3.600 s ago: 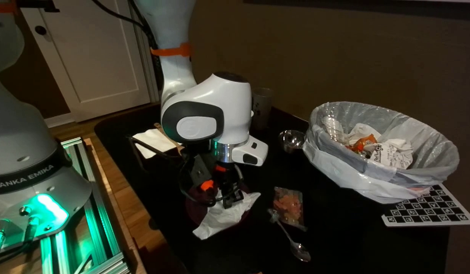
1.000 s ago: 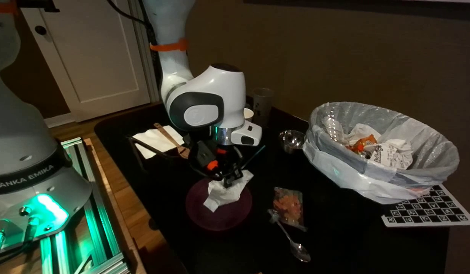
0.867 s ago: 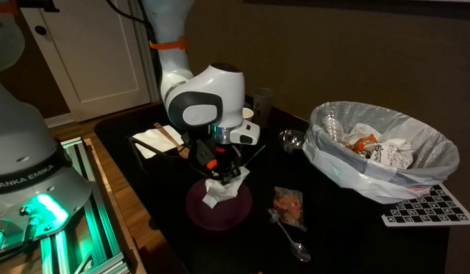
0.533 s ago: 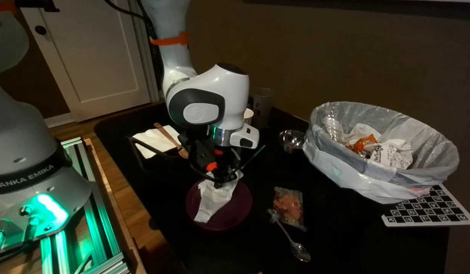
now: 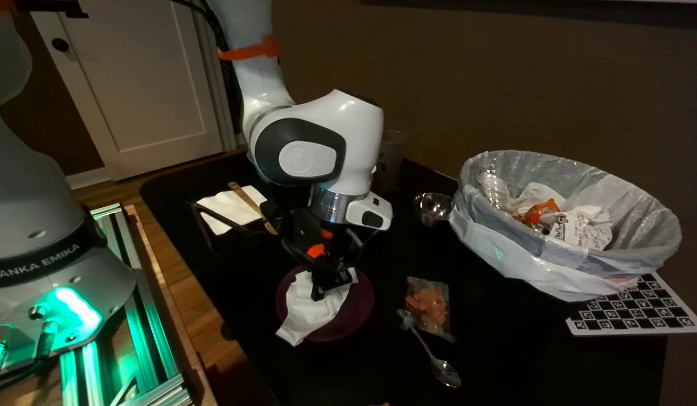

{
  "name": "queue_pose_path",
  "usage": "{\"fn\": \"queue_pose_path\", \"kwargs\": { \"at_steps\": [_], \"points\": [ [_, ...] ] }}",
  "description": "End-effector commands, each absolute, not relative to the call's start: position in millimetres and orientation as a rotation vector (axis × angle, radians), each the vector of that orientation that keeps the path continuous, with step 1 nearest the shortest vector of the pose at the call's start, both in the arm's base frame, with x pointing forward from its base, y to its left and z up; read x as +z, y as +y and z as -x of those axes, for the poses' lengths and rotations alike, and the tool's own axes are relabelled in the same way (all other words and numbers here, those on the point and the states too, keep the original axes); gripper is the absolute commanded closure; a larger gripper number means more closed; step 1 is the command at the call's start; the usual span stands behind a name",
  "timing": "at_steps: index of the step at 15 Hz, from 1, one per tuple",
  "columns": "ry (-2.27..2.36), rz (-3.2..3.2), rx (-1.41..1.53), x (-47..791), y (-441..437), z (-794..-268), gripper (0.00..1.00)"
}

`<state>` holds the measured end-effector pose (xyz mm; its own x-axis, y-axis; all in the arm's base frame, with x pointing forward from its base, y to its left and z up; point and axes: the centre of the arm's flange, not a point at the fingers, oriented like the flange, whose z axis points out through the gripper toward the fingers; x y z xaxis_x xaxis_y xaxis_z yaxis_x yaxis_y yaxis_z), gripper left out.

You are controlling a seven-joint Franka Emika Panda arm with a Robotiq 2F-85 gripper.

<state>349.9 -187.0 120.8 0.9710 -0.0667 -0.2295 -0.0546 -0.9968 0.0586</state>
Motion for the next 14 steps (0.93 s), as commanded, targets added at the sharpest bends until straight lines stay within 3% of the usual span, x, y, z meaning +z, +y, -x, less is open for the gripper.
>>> {"fn": "queue_pose_path", "kwargs": {
  "at_steps": [1,14],
  "points": [
    [-0.133,-2.977,-0.381,119,-197,-348,1.00],
    [-0.266,-2.970,-0.176,101,-187,-367,1.00]
  ]
}}
